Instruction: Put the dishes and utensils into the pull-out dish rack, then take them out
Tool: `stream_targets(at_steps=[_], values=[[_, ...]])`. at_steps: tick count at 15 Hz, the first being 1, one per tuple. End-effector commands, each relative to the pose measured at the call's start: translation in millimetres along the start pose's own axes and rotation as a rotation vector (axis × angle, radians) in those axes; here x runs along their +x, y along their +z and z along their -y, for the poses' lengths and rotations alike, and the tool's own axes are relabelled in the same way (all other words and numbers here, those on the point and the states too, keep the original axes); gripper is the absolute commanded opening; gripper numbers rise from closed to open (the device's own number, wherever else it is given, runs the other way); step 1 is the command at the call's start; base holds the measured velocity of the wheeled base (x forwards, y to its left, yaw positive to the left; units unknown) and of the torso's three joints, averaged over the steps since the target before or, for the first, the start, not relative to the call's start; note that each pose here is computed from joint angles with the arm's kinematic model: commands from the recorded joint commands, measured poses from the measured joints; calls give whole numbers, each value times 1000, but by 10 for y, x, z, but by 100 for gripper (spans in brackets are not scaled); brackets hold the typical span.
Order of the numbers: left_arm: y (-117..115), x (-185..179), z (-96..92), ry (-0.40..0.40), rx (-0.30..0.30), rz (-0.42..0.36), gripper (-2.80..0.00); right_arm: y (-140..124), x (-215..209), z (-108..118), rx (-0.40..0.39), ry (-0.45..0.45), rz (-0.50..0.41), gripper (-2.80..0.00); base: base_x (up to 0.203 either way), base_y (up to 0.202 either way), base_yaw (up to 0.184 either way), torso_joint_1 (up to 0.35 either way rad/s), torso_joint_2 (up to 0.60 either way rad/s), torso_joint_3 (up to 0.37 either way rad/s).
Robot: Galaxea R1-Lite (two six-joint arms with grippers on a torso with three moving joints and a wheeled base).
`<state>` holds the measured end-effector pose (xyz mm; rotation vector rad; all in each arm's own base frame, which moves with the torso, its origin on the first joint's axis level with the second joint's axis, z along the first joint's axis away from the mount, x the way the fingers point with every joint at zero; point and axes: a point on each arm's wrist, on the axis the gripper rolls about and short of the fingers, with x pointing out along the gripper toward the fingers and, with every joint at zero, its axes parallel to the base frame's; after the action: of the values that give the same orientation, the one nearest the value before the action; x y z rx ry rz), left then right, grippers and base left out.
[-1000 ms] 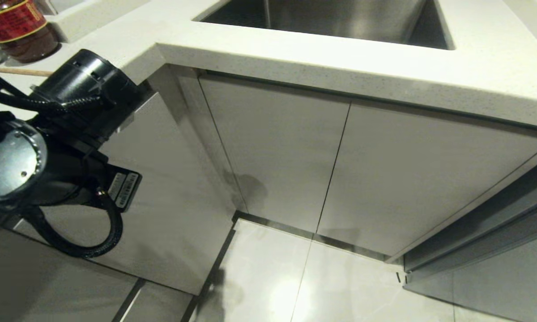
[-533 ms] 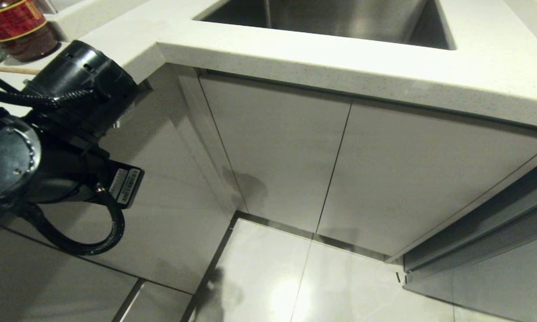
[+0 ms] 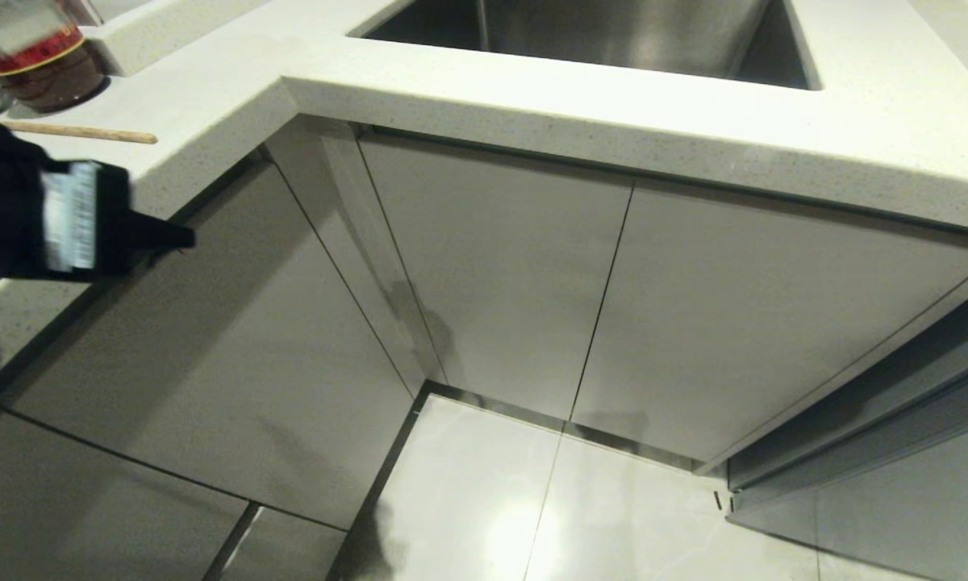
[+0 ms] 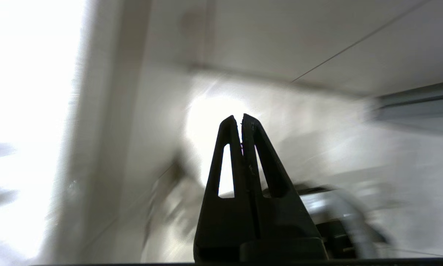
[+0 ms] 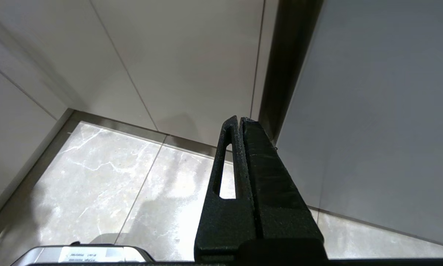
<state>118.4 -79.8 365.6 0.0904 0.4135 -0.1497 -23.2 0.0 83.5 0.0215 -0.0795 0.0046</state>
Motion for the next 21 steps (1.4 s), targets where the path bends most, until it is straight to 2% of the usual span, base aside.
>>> stream_targets(at_steps=[1,3,5,8,11,14,15,17,18,20,21], values=[[-59,-797,-465,-80,-70,222,-280,-73,15,2,2,0,-24,-280,0,0,0,0,0,0],[-241,-1289,-661,-19,-68,407,-280,-73,15,2,0,0,-24,-280,0,0,0,0,0,0],[-502,-1567,-669,107,-17,542,-280,-73,15,2,0,0,-25,-280,0,0,0,0,0,0],[-1092,-1764,-558,210,59,624,-280,-73,15,2,0,0,-24,-280,0,0,0,0,0,0],[-1831,-1583,-437,273,98,564,-280,-73,15,2,0,0,-24,-280,0,0,0,0,0,0],[-2487,-1226,-375,282,99,478,-280,-73,15,2,0,0,-24,-280,0,0,0,0,0,0],[-2680,-1074,-369,273,82,445,-280,-73,15,2,0,0,-24,-280,0,0,0,0,0,0],[-2864,-811,-380,247,-15,422,-280,-73,15,2,0,0,-24,-280,0,0,0,0,0,0],[-2945,-670,-388,243,-41,415,-280,-73,15,2,0,0,-24,-280,0,0,0,0,0,0],[-3139,-365,-405,243,-55,421,-280,-73,15,2,0,0,-24,-280,0,0,0,0,0,0],[-3189,-270,-411,244,-51,478,-280,-73,15,2,0,0,-24,-280,0,0,0,0,0,0]])
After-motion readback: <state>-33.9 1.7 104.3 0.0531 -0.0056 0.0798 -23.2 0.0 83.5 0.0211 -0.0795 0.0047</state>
